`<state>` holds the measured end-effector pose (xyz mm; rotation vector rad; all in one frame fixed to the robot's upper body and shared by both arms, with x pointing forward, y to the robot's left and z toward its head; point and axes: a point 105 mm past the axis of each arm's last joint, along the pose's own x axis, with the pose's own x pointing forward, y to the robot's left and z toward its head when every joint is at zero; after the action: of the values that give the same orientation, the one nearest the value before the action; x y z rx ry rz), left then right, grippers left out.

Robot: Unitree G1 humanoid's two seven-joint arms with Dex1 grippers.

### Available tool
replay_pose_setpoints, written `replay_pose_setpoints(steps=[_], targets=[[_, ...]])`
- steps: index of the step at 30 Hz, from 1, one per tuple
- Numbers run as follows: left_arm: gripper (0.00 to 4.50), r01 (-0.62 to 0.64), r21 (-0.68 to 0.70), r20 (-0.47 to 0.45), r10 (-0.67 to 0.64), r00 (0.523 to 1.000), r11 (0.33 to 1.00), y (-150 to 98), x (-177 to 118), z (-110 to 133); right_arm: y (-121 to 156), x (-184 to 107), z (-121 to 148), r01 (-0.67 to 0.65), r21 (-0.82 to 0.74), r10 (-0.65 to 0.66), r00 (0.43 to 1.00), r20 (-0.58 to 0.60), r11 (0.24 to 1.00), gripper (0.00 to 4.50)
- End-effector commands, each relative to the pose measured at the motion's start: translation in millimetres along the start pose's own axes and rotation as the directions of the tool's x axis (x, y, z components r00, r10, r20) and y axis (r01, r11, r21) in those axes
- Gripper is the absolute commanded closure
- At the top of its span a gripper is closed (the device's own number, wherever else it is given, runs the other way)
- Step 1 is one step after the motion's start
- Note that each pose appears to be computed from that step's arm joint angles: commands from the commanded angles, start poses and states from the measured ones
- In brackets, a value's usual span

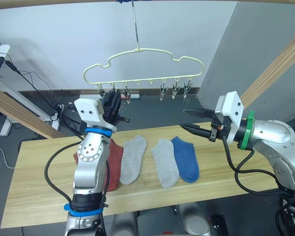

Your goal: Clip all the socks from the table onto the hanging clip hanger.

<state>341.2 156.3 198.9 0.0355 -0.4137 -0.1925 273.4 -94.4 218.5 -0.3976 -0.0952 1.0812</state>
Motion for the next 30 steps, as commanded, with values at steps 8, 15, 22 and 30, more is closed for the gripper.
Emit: replay_pose_setpoints(steps=[8, 15, 22, 30], targets=[[4.17, 0.019, -0.011, 0.064, -0.018, 0.998, 1.0, 1, 0, 19, 2, 1, -42, 0.125, 0.052, -0.115, 0.979, -0.171, 0.991, 2.32], [4.17, 0.034, 0.001, 0.048, -0.034, 0.998, 0.999, 4, -3, 20, 17, 10, -92, 0.315, 0.101, -0.274, 0.916, -0.294, 0.944, 0.38], [4.17, 0.045, 0.003, 0.039, -0.045, 0.998, 0.999, 3, -4, 19, 36, 21, -152, 0.483, 0.076, -0.415, 0.813, -0.409, 0.872, 0.06], [4.17, 0.054, 0.002, 0.033, -0.054, 0.998, 0.999, 2, -5, 19, 28, 29, -192, 0.586, 0.13, -0.468, 0.745, -0.475, 0.8, 0.06]])
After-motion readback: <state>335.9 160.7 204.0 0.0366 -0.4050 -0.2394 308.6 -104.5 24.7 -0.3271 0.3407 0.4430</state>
